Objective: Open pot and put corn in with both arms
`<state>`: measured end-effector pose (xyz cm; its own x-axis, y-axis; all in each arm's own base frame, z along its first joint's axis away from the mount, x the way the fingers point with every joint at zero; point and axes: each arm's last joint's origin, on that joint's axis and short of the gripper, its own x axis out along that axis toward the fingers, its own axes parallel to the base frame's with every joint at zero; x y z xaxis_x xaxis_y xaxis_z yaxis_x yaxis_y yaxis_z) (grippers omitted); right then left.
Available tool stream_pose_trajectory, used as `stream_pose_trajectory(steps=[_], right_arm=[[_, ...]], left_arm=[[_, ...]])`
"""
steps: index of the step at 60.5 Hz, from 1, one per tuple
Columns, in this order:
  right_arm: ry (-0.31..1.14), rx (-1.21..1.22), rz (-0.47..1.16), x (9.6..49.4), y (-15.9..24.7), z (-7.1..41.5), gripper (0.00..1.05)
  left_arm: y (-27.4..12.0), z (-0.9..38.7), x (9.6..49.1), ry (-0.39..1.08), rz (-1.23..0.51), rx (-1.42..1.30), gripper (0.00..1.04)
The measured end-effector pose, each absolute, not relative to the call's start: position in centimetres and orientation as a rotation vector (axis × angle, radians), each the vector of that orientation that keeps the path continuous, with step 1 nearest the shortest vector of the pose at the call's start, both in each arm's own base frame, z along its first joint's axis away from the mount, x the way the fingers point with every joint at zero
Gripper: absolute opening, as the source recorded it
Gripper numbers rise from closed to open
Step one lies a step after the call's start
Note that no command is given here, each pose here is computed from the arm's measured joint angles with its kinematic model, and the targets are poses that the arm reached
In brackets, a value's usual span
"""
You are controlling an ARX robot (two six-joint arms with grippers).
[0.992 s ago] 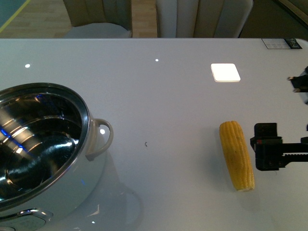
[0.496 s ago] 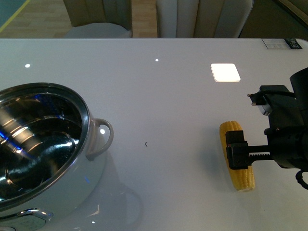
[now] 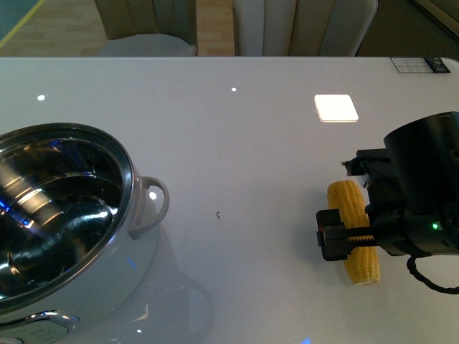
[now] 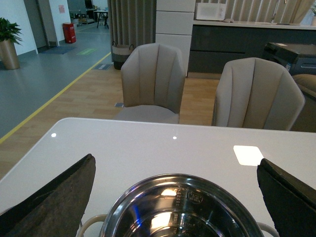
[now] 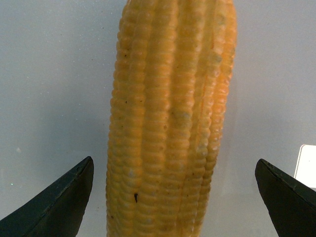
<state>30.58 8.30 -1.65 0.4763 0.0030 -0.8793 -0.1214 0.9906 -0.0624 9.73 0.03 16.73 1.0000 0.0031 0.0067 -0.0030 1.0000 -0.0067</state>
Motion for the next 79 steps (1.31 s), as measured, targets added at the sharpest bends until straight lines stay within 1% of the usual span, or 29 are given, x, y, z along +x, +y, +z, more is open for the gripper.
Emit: stream_pose_trajectory(steps=[3, 7, 11, 13, 15, 24, 31, 38, 50, 60, 69, 79], right_arm=[[1.082, -0.12, 0.08, 30.6, 8.3, -1.9, 0.79], [1.089, -0.127, 0.083, 30.7, 8.5, -1.9, 0.65], [1.098, -0.13, 0.089, 30.7, 8.7, -1.9, 0.57], [1.102, -0.133, 0.097, 30.6, 8.9, -1.8, 0.5], [1.105, -0.135, 0.104, 30.5, 9.0, -1.8, 0.45], [1.134, -0.138, 0.132, 30.0, 9.4, -1.4, 0.32], [1.13, -0.135, 0.148, 29.7, 9.5, -0.6, 0.27], [1.081, -0.117, 0.178, 29.4, 9.9, 1.4, 0.23], [0.919, -0.067, 0.28, 28.1, 12.0, 6.0, 0.23], [0.791, 0.012, 0.402, 27.3, 14.8, 10.6, 0.23], [0.726, 0.112, 0.474, 27.9, 16.8, 14.0, 0.22], [0.697, 0.225, 0.552, 29.5, 19.4, 16.5, 0.22]], left_arm=[[0.0, 16.7, 9.7, -0.007, 0.003, -0.007, 0.98], [0.0, 16.7, 9.7, -0.007, 0.003, -0.007, 0.98], [0.0, 16.7, 9.7, -0.007, 0.003, -0.007, 0.98], [0.0, 16.7, 9.7, -0.007, 0.003, -0.007, 0.98], [0.0, 16.7, 9.7, -0.007, 0.003, -0.007, 0.98], [0.0, 16.7, 9.7, -0.007, 0.003, -0.007, 0.98], [0.0, 16.7, 9.7, -0.007, 0.003, -0.007, 0.98], [0.0, 16.7, 9.7, -0.007, 0.003, -0.007, 0.98], [0.0, 16.7, 9.7, -0.007, 0.003, -0.007, 0.98], [0.0, 16.7, 9.7, -0.007, 0.003, -0.007, 0.98], [0.0, 16.7, 9.7, -0.007, 0.003, -0.007, 0.98], [0.0, 16.7, 9.7, -0.007, 0.003, -0.007, 0.98]])
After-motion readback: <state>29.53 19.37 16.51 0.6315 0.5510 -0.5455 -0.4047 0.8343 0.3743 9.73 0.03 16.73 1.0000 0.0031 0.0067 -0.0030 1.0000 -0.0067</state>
